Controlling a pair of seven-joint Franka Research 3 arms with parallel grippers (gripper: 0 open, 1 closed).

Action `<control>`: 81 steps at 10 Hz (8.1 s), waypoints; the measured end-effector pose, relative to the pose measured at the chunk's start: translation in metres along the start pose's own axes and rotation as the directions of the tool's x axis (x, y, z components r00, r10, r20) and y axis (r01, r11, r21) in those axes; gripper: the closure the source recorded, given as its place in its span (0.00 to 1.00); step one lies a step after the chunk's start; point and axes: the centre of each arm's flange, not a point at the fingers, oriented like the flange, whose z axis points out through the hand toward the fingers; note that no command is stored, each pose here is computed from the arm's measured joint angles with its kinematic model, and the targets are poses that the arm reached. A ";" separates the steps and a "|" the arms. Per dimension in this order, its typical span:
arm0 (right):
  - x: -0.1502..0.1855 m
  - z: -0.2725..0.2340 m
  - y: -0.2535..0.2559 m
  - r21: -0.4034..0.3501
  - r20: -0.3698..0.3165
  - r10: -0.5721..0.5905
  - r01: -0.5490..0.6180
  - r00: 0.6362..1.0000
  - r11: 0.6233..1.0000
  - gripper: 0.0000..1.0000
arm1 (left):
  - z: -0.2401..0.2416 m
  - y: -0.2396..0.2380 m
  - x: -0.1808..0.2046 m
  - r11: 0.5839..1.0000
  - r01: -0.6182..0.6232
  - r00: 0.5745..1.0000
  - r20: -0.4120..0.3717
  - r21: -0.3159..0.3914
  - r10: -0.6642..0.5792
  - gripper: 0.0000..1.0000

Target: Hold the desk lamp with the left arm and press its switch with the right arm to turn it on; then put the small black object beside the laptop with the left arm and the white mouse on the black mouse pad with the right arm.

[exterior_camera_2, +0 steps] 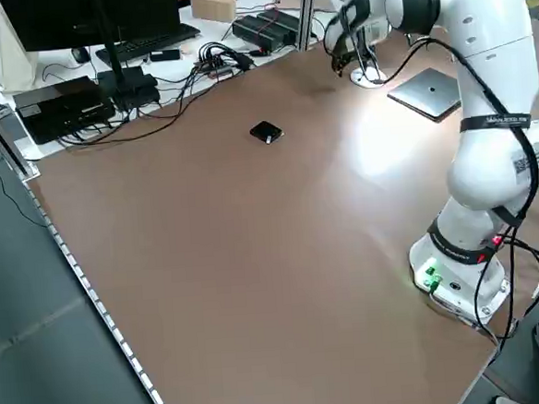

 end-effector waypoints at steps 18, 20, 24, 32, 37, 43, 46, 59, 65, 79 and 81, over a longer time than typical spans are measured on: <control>-0.034 0.105 0.037 -0.078 -0.050 0.031 -0.035 0.998 0.996 0.26 | -0.044 -0.310 -0.081 0.804 0.544 0.821 0.045 0.241 -0.569 0.00; -0.033 0.104 0.032 -0.077 -0.052 0.024 -0.028 0.998 0.997 0.26 | -0.039 -0.317 -0.086 0.806 0.527 0.828 0.049 0.268 -0.558 0.00; -0.031 0.104 0.028 -0.078 -0.054 0.017 -0.022 0.998 0.997 0.26 | -0.029 -0.325 -0.093 0.800 0.525 0.824 0.062 0.291 -0.563 0.00; -0.033 0.106 0.030 -0.078 -0.048 0.020 -0.024 0.999 0.997 0.29 | -0.008 -0.333 -0.105 0.800 0.515 0.823 0.085 0.307 -0.562 0.02; -0.033 0.106 0.030 -0.078 -0.048 0.018 -0.022 0.999 0.997 0.37 | -0.020 -0.317 -0.093 0.810 0.505 0.837 0.062 0.299 -0.544 0.21; -0.032 0.059 -0.041 0.000 0.082 -0.055 0.055 0.995 0.998 0.37 | -0.014 -0.077 -0.086 0.807 0.516 0.828 0.074 0.286 -0.556 0.21; -0.061 0.002 -0.094 0.056 0.111 -0.118 0.112 0.987 0.992 0.37 | 0.013 0.004 -0.107 0.804 0.521 0.814 0.115 0.287 -0.569 0.21; -0.290 0.093 -0.121 0.005 0.028 -0.138 0.138 0.990 0.990 0.28 | 0.086 0.117 -0.140 0.859 0.413 0.858 0.188 0.302 -0.478 0.19; -0.210 -0.001 -0.160 0.061 -0.067 -0.198 0.202 0.978 0.977 0.00 | 0.034 0.097 -0.122 0.851 0.404 0.869 0.150 0.336 -0.472 0.00; -0.110 -0.317 -0.113 -0.029 -0.136 -0.088 0.085 0.987 0.996 0.00 | -0.340 -0.140 -0.052 0.887 0.349 0.902 0.148 0.303 -0.405 0.00; -0.110 -0.319 -0.115 -0.030 -0.140 -0.090 0.087 0.986 0.996 0.00 | -0.394 -0.135 -0.072 0.883 0.352 0.903 0.135 0.310 -0.408 0.00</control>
